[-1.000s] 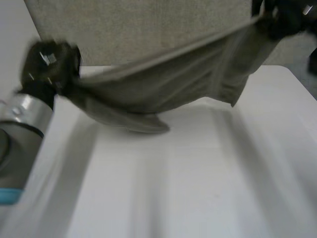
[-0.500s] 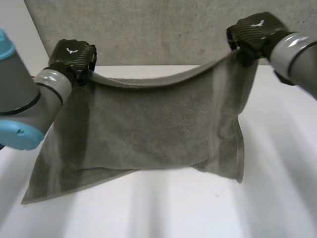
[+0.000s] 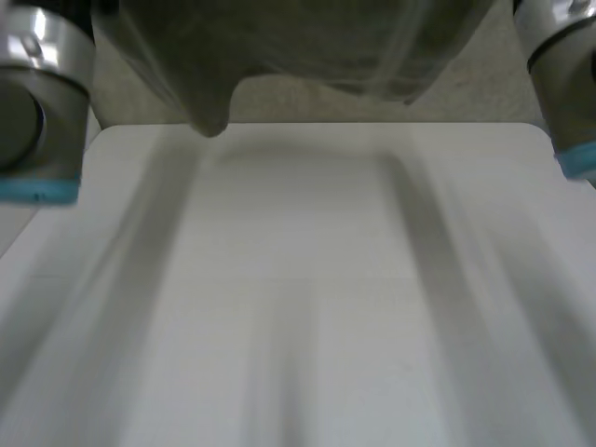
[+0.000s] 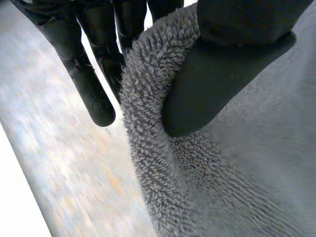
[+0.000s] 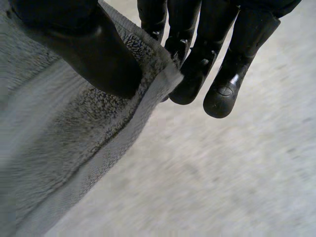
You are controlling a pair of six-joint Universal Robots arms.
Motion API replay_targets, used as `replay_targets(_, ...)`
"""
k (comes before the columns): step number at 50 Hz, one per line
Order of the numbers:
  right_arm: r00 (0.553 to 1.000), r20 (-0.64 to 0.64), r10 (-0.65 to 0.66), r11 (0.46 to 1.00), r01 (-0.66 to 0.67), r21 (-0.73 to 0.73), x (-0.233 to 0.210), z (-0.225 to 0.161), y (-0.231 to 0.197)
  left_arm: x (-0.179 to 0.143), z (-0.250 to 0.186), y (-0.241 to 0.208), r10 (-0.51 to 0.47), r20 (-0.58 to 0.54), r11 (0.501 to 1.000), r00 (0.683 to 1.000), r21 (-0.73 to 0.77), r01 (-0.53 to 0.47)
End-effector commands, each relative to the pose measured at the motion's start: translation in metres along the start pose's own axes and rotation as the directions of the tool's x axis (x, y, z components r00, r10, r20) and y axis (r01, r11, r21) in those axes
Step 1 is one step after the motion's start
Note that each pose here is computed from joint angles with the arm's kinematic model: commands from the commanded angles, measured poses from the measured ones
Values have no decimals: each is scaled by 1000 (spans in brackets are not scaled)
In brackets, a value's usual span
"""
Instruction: Fold the towel.
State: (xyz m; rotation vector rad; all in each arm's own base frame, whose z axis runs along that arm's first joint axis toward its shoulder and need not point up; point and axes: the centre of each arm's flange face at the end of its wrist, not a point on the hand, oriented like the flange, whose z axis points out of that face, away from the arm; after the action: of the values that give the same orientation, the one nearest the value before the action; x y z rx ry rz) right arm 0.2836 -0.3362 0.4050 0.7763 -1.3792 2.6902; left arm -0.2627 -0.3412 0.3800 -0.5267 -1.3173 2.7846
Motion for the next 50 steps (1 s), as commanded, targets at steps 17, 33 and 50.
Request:
replay_targets(17,914,364,179,772,99,-628,-78,-131,155,92,-213,119,-187,-330,745,925,-662,-86)
replay_targets(33,914,376,150,722,159,-673,-60,-171,149,73,-200,62,-187,-338,771,922,-633,-75)
replay_targets(50,917,366,156,712,152,-685,-66,-192,166,77,-138,102,-252,-373,774,893,-631,-45)
